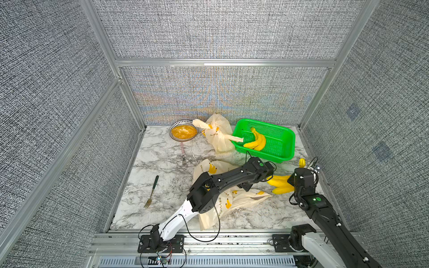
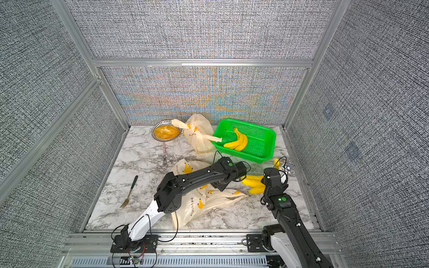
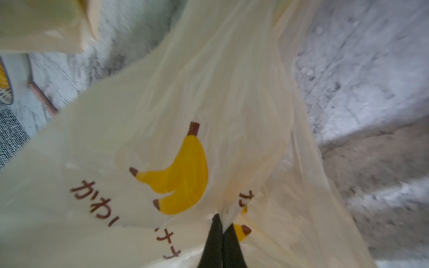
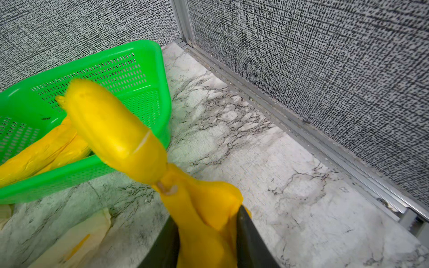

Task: Place the banana into a plastic bag & tie a knot
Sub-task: Pick up the plastic bag at the center of the board.

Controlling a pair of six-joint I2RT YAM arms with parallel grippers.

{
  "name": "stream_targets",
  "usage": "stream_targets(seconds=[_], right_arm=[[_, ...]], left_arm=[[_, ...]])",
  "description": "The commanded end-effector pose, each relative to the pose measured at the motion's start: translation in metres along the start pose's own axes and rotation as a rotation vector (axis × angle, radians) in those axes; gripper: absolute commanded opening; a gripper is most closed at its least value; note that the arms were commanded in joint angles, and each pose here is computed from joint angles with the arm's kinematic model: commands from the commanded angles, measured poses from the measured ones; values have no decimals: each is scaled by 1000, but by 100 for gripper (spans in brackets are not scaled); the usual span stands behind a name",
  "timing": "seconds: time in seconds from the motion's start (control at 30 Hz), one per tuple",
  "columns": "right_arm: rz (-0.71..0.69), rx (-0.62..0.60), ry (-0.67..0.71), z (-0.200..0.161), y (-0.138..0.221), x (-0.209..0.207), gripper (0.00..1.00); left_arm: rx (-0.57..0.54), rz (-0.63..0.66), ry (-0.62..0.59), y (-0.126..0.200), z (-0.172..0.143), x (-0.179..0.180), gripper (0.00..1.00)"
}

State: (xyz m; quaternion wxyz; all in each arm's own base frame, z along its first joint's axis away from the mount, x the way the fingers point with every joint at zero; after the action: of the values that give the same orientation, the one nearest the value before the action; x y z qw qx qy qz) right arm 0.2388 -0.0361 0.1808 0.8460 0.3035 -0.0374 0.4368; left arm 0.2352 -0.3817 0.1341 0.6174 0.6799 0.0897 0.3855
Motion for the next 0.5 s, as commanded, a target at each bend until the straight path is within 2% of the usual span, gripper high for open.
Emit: stream_targets(seconds=[0.0, 0.1, 0.17, 0.27, 0.4, 0.47], right_arm=[[86, -9, -16, 8, 4, 14, 0], [190, 1, -16, 14, 12, 29, 0], [308, -19, -40, 26, 27, 43, 0], [426, -63, -89, 43, 45, 55, 0], [485, -136, -107, 68, 63, 62, 0], [615, -137, -113, 77, 79, 77, 0]], left_arm=[[-156, -2, 37, 42, 4, 24, 0], [-305, -97, 7, 75, -1, 32, 0], [-425, -168, -1, 97, -6, 38, 0], [-580, -269, 44, 114, -15, 50, 0], [-759, -471, 67, 138, -25, 61, 0], [-854, -581, 71, 149, -24, 63, 0]])
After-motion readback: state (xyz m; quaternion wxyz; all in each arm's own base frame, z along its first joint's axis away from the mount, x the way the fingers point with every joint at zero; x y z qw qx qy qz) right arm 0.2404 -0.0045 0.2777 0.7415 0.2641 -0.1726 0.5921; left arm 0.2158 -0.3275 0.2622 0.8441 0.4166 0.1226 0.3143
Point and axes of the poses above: each gripper's point midway between its finger pads, its own y axis back along the fingers, its own x axis along the line the jaws close on, z = x × y, the point moved 4 cm from there along y, back along the fingers, and after that the axes turned 10 degrees about -y, right-handed, at the moved point
